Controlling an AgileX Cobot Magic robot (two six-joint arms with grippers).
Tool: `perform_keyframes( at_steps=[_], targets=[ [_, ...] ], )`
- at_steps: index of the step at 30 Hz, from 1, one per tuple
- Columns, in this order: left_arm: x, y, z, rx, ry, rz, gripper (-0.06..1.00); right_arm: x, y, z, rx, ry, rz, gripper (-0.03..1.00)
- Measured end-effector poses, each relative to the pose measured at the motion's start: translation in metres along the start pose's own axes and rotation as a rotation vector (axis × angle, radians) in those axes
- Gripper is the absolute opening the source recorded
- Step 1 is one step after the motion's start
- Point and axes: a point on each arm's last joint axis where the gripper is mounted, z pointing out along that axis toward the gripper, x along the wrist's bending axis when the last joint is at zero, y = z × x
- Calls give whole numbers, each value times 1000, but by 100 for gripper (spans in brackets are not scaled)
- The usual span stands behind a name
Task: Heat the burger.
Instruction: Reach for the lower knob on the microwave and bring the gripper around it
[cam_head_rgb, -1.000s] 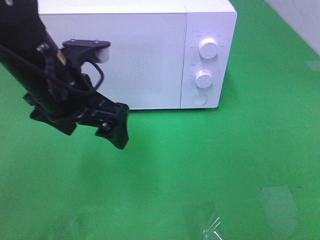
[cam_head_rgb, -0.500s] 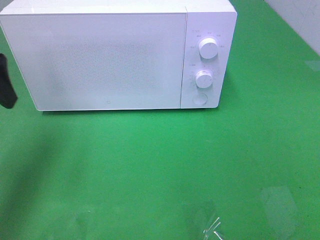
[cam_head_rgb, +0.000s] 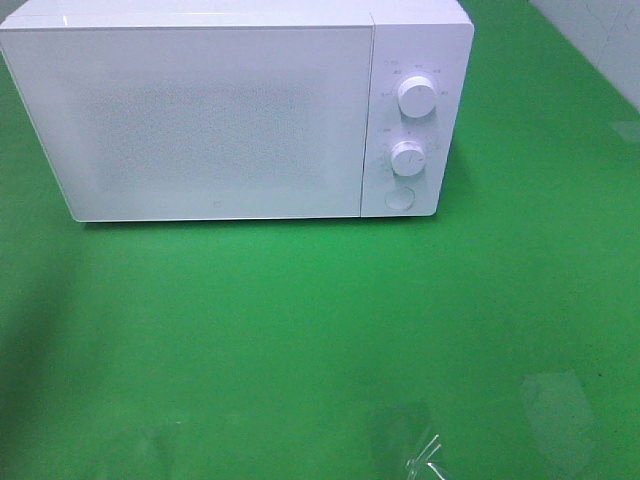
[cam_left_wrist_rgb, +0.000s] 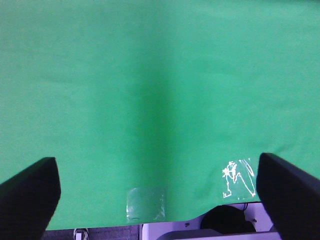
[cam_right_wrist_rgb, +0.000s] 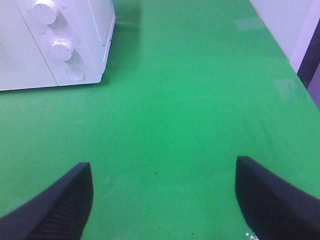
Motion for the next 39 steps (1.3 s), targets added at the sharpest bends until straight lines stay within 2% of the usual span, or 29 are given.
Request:
perform_keyframes(
  at_steps=[2,11,17,21,28,34,39],
  targets=[
    [-4,-10,-20,-73,1,12,99,0,0,0,0,0,0,75],
    [-10,-40,-52,-208,4,31,99,0,0,0,0,0,0,75],
    [-11,-75,-36,-221,-25,14,99,0,0,0,0,0,0,75],
    [-9,-115,-18,-284,-26,7,99,0,0,0,0,0,0,75],
    [-7,-161,0,-380,-21,12,99,0,0,0,0,0,0,75],
    [-8,-179,-2,-459,-18,30,99,0,0,0,0,0,0,75],
    [-5,-192,-6,-507,32,57,99,0,0,0,0,0,0,75]
  ],
)
